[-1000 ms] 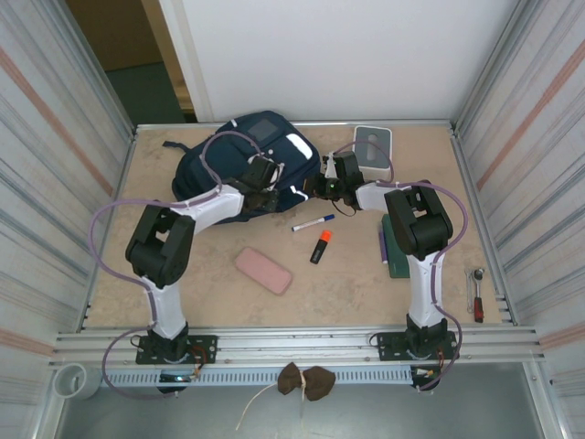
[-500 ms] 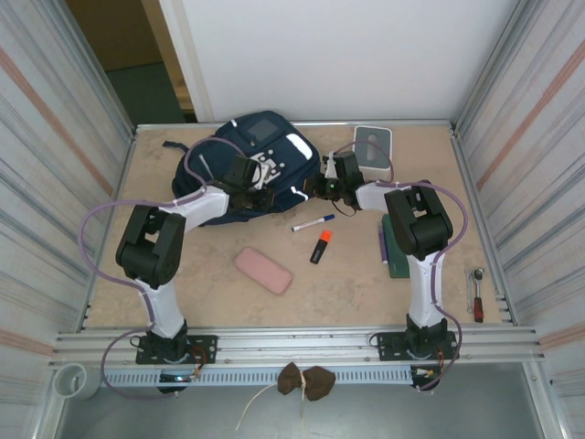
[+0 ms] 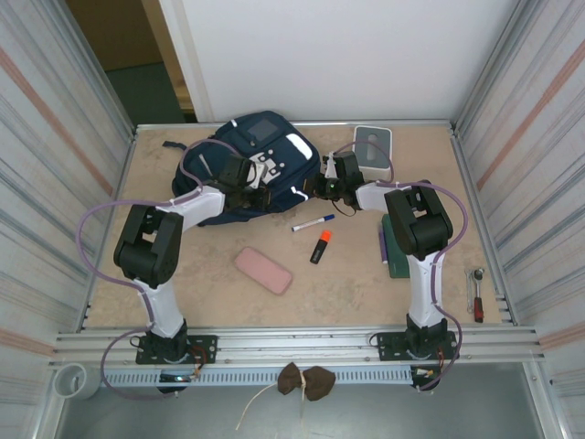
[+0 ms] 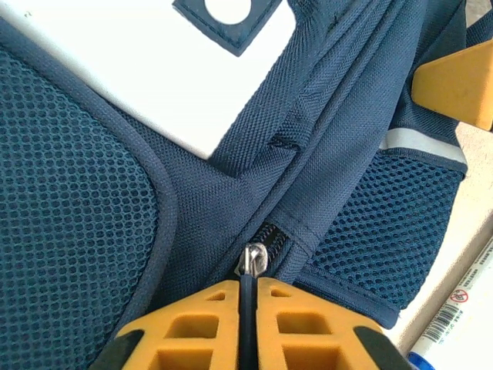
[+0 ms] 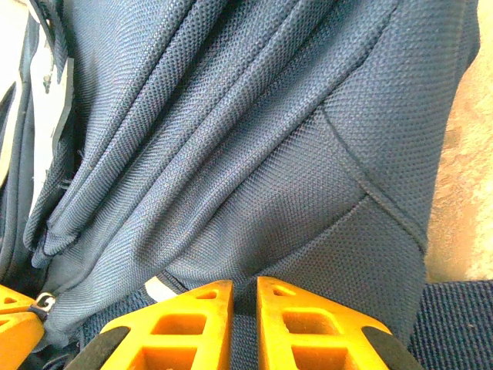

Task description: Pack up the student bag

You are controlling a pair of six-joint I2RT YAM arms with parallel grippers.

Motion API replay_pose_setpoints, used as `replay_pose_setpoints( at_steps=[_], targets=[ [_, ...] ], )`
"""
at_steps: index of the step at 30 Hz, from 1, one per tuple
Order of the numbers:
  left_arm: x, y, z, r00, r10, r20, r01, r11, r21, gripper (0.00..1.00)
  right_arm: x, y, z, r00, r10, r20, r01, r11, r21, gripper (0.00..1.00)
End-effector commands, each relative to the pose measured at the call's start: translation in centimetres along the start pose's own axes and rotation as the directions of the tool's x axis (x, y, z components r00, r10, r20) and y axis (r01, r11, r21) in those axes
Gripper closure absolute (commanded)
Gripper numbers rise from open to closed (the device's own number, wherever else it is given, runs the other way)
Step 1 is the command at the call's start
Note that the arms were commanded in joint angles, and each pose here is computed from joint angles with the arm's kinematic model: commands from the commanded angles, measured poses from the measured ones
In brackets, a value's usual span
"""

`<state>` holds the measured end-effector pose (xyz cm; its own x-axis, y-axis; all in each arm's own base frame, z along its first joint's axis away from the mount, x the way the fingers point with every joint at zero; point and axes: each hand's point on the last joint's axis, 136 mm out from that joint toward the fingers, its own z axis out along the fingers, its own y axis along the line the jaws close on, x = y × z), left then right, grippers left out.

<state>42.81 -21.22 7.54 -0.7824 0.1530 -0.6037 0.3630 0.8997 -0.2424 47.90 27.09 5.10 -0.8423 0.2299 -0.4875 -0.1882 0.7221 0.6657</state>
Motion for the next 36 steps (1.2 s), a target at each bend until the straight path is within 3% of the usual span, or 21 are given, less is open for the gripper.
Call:
replay_pose_setpoints(
  at_steps=[1, 4, 12, 21, 27, 31, 34, 36],
  targets=[
    [0.4, 1.2, -0.6, 1.000, -0.017, -0.010, 0.017, 0.999, -0.037, 0.93, 1.0, -1.6, -0.5, 0.998, 0.048, -0.046, -0.045, 0.997, 0.059, 0.84],
    [0.4, 1.2, -1.0, 1.000, -0.009, -0.001, 0.009, 0.999, -0.033, 1.00, -0.3, -0.4, -1.6, 0.999, 0.033, -0.024, -0.033, 0.999, 0.024, 0.80],
    [-2.3, -1.5, -3.7, 0.985, 0.016, 0.171, -0.032, 0.996, 0.088, 1.00, -1.5, 5.1, -4.5, 0.998, -0.050, 0.027, 0.051, 0.998, -0.036, 0.58],
    [-3.3, -1.9, -5.7, 0.969, 0.014, 0.247, -0.045, 0.991, 0.124, 1.00, 0.2, 7.4, -2.1, 1.000, -0.019, -0.010, 0.019, 0.999, 0.028, 0.46],
    [-2.6, -2.1, -5.5, 0.973, 0.019, 0.231, -0.054, 0.988, 0.143, 1.00, -0.2, 7.5, 0.9, 0.998, 0.056, -0.020, -0.056, 0.998, 0.011, 0.45],
    [-2.1, -2.0, -5.4, 0.976, 0.024, 0.217, -0.055, 0.989, 0.136, 1.00, -0.6, 6.0, 2.3, 0.997, 0.075, -0.014, -0.073, 0.993, 0.089, 0.46],
    [-1.8, -1.6, -5.5, 0.978, 0.035, 0.204, -0.059, 0.992, 0.114, 1.00, -0.8, 4.6, 2.7, 0.997, 0.074, 0.018, -0.076, 0.986, 0.146, 0.53],
    [-1.5, -1.2, -5.5, 0.981, 0.041, 0.188, -0.059, 0.994, 0.091, 1.00, -1.1, 4.1, 2.8, 0.997, 0.066, 0.032, -0.071, 0.983, 0.171, 0.63]
  ],
)
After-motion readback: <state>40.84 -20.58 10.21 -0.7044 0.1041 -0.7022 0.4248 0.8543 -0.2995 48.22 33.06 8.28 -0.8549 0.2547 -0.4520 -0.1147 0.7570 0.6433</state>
